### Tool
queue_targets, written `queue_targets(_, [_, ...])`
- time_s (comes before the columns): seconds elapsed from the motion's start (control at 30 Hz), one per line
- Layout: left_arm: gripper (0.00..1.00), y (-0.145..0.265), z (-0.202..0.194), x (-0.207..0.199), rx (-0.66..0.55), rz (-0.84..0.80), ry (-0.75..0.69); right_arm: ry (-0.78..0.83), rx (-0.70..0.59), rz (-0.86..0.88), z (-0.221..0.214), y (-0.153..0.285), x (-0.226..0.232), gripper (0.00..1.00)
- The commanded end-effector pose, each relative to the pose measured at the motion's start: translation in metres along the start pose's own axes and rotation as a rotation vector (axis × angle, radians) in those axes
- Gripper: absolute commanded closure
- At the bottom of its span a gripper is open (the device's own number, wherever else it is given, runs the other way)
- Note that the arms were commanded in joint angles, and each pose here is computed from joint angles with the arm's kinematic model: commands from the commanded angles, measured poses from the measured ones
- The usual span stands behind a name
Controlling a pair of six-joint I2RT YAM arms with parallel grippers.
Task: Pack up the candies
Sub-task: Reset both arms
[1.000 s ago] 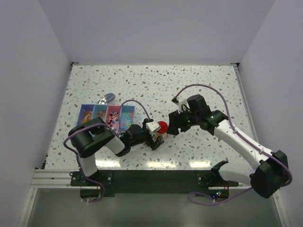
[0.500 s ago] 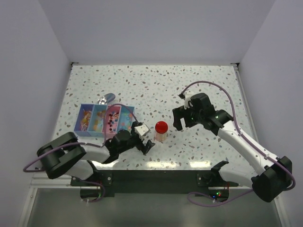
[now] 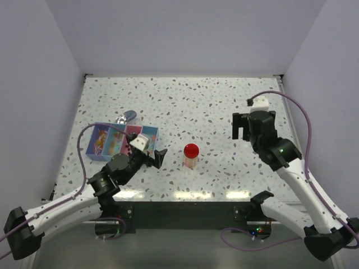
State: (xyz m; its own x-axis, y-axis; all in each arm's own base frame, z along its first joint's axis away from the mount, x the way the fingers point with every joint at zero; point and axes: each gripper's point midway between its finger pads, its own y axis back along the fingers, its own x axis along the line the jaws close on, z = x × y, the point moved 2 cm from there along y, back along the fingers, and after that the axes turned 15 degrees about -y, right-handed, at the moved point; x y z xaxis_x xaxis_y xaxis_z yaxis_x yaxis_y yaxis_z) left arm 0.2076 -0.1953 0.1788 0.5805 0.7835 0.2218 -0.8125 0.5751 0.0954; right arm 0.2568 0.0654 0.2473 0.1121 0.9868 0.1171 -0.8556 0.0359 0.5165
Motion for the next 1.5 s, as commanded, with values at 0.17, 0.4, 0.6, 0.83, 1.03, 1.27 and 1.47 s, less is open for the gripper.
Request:
queue_targets(0.17, [0.00,0.068,0.051,0.096,0.099,0.496,0.157,-0.188,-0.365,-0.224,0.031,0.053,-0.069,0.01])
queue_targets(0.4, [0.00,0.132,0.078,0.150,0.053,0.776,0.194,-0.196,-0.457,-0.198,0.011,0.074,-0.092,0.01])
queue_targets(0.6, [0.00,0.159,0.085,0.169,0.012,0.872,0.178,-0.235,-0.535,-0.200,0.004,0.089,-0.108,0.01])
queue_targets(0.83, [0.00,0.169,0.084,0.175,-0.005,0.929,0.207,-0.210,-0.544,-0.176,0.001,0.092,-0.109,0.01])
queue_targets(1.03, [0.00,0.172,0.079,0.177,-0.010,0.972,0.224,-0.179,-0.536,-0.179,0.001,0.090,-0.108,0.01])
queue_targets(1.27, [0.00,0.169,0.075,0.177,0.013,0.983,0.205,-0.181,-0.534,-0.164,0.002,0.084,-0.103,0.01])
queue_targets(1.47, [0.00,0.167,0.073,0.175,0.015,0.983,0.206,-0.175,-0.528,-0.162,0.003,0.080,-0.100,0.01])
